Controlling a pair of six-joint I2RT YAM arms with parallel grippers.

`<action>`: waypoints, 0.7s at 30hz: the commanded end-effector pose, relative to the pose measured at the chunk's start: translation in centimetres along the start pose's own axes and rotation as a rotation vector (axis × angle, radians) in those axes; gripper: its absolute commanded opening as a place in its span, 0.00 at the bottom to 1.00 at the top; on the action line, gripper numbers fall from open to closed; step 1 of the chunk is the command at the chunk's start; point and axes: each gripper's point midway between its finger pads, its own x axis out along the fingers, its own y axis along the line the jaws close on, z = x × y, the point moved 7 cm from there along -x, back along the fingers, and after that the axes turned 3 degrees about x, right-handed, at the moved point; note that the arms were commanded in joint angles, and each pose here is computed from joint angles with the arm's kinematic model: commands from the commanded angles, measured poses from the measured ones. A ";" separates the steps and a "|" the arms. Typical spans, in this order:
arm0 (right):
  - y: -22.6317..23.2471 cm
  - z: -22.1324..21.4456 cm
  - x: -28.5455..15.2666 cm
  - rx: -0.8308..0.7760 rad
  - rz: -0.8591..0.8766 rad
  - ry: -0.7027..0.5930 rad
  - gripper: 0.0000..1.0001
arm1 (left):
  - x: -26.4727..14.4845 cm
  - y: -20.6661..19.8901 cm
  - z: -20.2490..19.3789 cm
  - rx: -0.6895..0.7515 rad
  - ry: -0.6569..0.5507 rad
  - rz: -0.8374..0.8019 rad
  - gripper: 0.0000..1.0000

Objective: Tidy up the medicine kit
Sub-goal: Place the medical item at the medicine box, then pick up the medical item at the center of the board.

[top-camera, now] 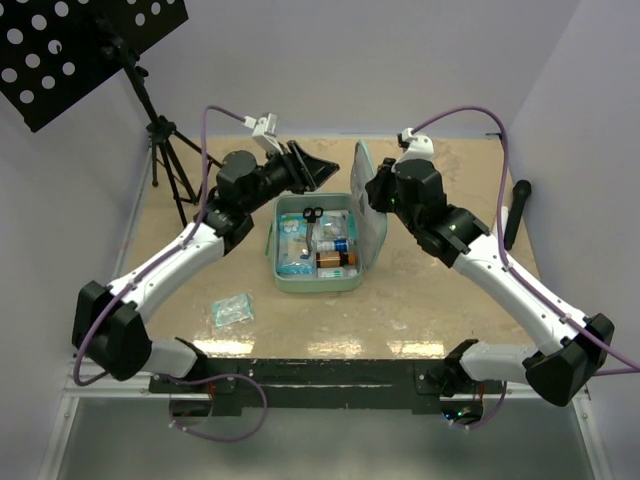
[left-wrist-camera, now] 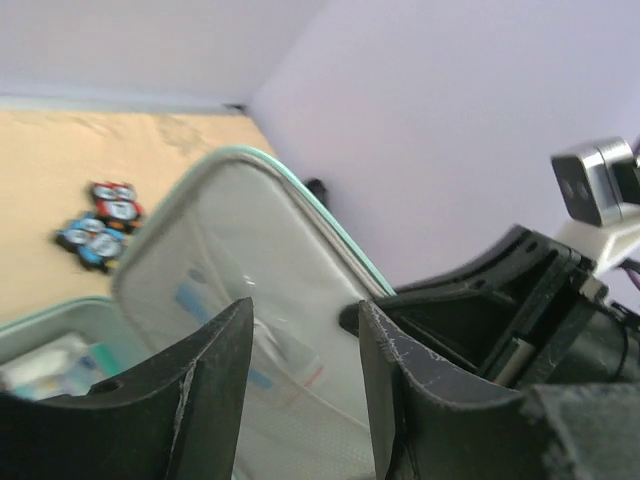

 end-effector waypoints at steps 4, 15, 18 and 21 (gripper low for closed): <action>-0.2 -0.2 0.1 0.000 0.033 -0.037 0.00 | -8.8 4.0 3.0 0.204 -0.085 0.703 0.63; -0.2 -1.6 0.9 -0.025 0.083 -0.028 0.00 | -17.6 9.5 -6.6 -0.005 0.157 1.136 1.00; -0.2 -1.8 0.7 -0.020 0.099 -0.029 0.00 | -18.9 10.9 -10.5 -0.111 0.251 1.189 1.00; -0.2 -1.9 0.6 -0.018 0.112 -0.030 0.00 | -20.6 11.9 -13.0 -0.203 0.247 1.247 1.00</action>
